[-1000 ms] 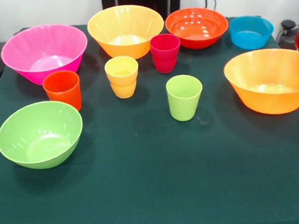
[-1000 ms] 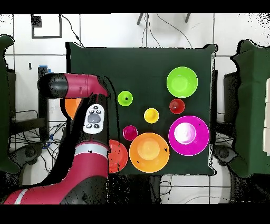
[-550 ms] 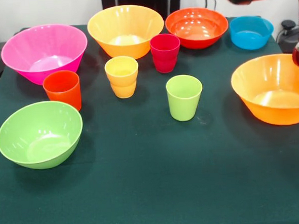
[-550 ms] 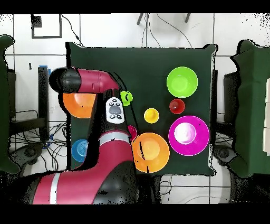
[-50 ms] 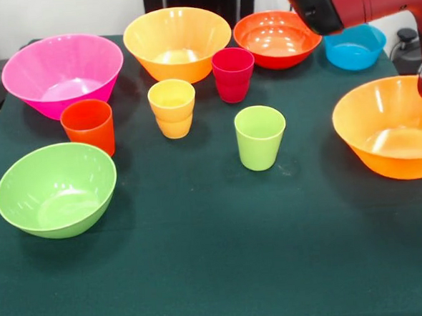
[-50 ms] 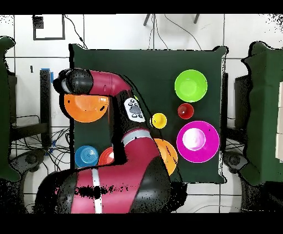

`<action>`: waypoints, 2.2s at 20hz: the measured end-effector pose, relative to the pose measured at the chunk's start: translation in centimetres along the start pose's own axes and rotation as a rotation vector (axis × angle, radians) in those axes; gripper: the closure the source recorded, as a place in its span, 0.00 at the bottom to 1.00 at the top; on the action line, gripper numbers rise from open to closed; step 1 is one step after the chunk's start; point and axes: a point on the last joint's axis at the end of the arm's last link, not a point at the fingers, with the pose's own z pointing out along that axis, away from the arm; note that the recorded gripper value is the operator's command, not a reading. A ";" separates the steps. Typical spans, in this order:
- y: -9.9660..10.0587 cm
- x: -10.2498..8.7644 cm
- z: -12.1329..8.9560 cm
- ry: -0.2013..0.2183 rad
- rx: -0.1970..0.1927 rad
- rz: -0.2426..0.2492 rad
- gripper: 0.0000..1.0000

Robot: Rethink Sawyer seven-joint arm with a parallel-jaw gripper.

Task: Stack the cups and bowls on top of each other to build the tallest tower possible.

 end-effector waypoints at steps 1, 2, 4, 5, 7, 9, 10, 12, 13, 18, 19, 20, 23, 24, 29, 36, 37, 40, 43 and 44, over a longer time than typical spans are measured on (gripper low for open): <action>0.0 0.1 0.0 0.012 -0.003 -0.005 1.00; 0.0 0.1 0.0 0.026 -0.008 -0.013 1.00; 0.0 0.6 0.0 0.062 -0.026 -0.040 1.00; 0.1 0.7 0.1 0.068 -0.029 -0.045 1.00; 0.2 1.2 0.0 0.084 -0.038 -0.063 1.00; 0.3 1.8 0.1 0.092 -0.041 -0.079 1.00; 0.3 2.1 0.1 0.096 -0.042 -0.087 1.00; 0.4 2.5 0.2 0.101 -0.045 -0.096 1.00; 0.5 2.8 0.2 0.104 -0.046 -0.102 1.00; 0.9 4.6 0.3 0.120 -0.057 -0.142 1.00; 1.0 4.8 0.3 0.123 -0.059 -0.147 1.00; 1.2 5.3 0.3 0.128 -0.063 -0.156 1.00; 1.4 6.1 0.2 0.141 -0.071 -0.172 1.00; 1.5 6.4 0.2 0.145 -0.073 -0.176 1.00; 1.7 7.6 0.0 0.175 -0.085 -0.191 1.00; 1.7 7.6 -2.7 0.211 -0.066 -0.247 1.00; 1.7 7.5 -3.2 0.213 -0.051 -0.259 1.00; 1.7 7.3 -5.7 0.228 0.004 -0.298 1.00; 2.0 6.9 -8.9 0.253 0.050 -0.336 1.00; 2.2 6.7 -10.0 0.259 0.059 -0.349 1.00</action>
